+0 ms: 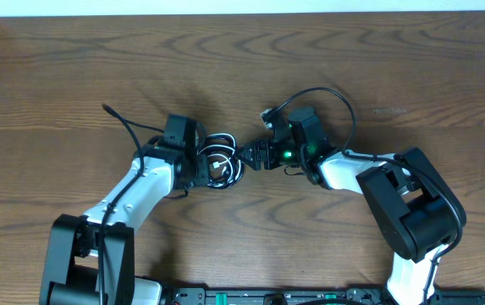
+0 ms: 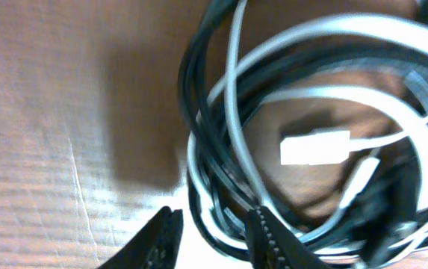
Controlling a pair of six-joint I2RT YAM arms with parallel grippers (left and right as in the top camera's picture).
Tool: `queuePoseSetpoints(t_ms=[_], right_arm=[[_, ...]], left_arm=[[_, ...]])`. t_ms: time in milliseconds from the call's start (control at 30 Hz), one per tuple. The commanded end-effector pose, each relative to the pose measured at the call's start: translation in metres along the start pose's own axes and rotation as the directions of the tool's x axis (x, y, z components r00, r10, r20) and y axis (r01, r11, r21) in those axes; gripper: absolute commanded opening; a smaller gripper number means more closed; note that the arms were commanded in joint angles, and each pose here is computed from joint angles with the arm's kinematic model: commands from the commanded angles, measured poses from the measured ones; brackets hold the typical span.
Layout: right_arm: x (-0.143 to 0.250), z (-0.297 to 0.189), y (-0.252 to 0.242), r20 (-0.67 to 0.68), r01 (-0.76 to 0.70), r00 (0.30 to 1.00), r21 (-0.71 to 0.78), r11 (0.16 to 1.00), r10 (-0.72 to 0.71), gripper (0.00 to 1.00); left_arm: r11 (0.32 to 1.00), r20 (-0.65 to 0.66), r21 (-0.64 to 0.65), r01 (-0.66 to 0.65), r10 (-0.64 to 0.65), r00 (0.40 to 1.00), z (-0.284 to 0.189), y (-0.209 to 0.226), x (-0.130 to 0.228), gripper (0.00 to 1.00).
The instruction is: Untangle cables
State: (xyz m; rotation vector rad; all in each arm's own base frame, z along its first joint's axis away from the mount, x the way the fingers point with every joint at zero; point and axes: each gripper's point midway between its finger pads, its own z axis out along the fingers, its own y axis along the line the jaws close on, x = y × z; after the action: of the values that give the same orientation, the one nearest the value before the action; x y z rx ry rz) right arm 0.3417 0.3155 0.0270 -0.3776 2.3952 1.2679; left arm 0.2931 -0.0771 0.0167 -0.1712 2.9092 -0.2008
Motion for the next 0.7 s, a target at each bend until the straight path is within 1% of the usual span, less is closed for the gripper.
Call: queuePoseSetpoints(t_ms=[0,33,133,233,333,667], right_arm=[[0.003,0.004,-0.003,-0.009,0.002,1.0,0.015,1.0,-0.002,0.74],[0.003,0.004,-0.003,-0.009,0.002,1.0,0.015,1.0,-0.002,0.73],[0.003,0.004,-0.003,-0.009,0.002,1.0,0.015,1.0,-0.002,0.74],[0.003,0.004,-0.003,-0.009,0.002,1.0,0.015,1.0,-0.002,0.74],[0.003,0.004,-0.003,-0.009,0.002,1.0,0.015,1.0,-0.002,0.74],[0.003,0.004,-0.003,-0.008,0.002,1.0,0.015,1.0,-0.002,0.75]], left_arm=[[0.997,0.006,0.056,0.049,-0.05,0.999,-0.005,-0.012,-0.01,0.35],[0.994,-0.002,0.077,0.075,-0.075,0.997,-0.005,-0.016,-0.01,0.35],[0.982,-0.022,0.074,0.171,-0.17,0.985,-0.005,-0.015,-0.007,0.35],[0.983,-0.02,0.037,0.182,-0.181,0.983,-0.001,-0.008,-0.002,0.35],[0.973,0.002,-0.016,0.229,-0.229,0.973,0.006,0.005,0.003,0.35],[0.969,0.008,-0.013,0.245,-0.245,0.969,0.019,0.007,0.007,0.36]])
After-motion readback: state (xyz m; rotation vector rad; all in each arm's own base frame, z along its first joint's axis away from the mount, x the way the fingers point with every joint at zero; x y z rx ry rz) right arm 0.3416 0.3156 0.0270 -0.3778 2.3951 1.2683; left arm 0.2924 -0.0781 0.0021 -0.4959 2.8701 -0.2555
